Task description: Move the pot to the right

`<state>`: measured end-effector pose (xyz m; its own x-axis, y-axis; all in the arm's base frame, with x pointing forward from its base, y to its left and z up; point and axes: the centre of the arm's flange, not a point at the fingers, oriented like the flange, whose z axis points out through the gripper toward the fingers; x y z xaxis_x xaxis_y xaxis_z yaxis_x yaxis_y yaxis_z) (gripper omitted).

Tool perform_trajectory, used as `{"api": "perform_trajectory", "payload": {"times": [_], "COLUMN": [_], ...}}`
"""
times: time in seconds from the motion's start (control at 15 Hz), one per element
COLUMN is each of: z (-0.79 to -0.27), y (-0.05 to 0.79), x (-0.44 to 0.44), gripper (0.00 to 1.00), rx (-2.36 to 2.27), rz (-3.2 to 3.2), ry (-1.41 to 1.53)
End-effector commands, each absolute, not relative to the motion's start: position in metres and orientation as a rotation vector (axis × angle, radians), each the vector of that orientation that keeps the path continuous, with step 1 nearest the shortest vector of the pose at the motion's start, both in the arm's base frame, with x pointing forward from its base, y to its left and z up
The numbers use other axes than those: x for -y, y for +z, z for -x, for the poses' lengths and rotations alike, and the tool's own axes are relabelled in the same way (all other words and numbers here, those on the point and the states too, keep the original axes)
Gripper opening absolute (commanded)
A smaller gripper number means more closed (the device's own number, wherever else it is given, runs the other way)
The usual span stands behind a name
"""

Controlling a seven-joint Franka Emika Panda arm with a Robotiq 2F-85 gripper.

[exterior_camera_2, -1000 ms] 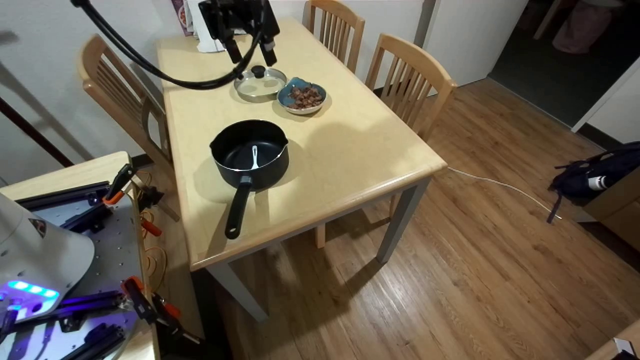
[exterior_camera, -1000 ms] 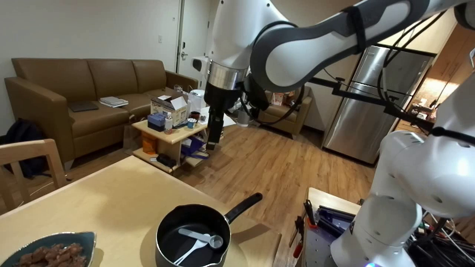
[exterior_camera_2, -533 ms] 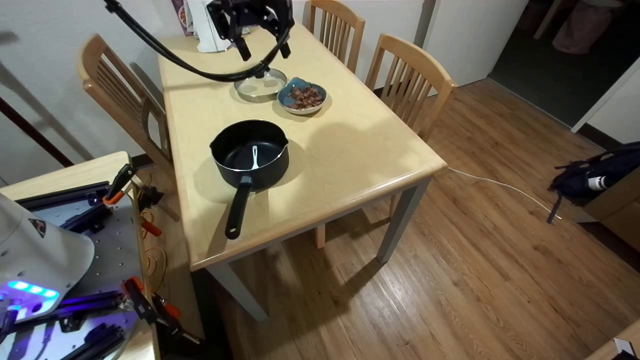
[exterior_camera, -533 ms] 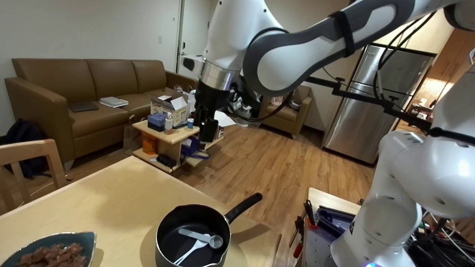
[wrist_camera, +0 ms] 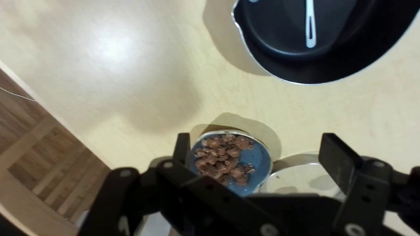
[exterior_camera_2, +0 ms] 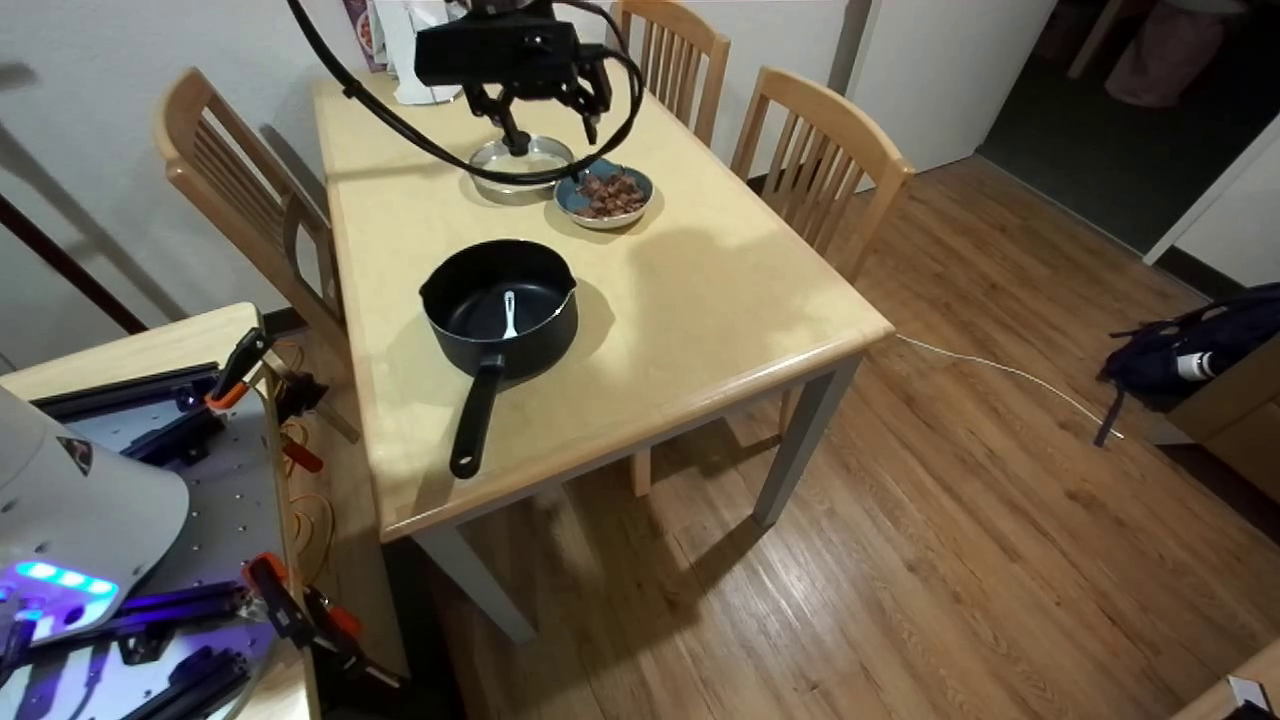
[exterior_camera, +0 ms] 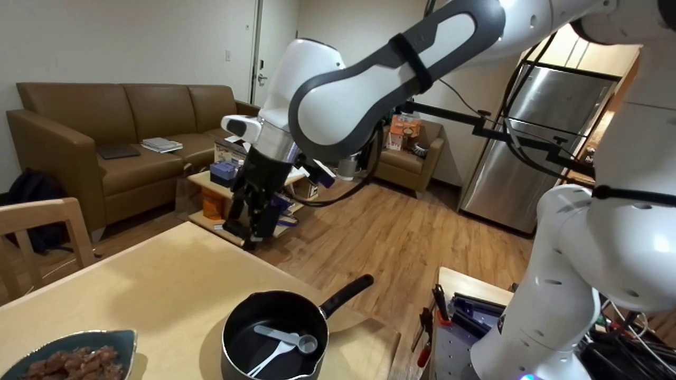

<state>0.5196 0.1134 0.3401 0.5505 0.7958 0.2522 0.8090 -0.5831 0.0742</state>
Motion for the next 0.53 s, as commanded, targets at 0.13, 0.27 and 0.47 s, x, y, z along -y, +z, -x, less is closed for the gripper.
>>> {"api": "perform_trajectory", "payload": {"times": [0.13,0.27,0.47], "z": [-0.498,-0.497,-0.491], "y": [0.335,0.327,0.327], "x": [-0.111,-0.118,-0.118], "gripper": [1.0,1.0,1.0], "rx": [1.468,1.468,1.503], "rz": [2.457,2.487,2.435], "ry": [-0.052,-0.058,-0.003]}}
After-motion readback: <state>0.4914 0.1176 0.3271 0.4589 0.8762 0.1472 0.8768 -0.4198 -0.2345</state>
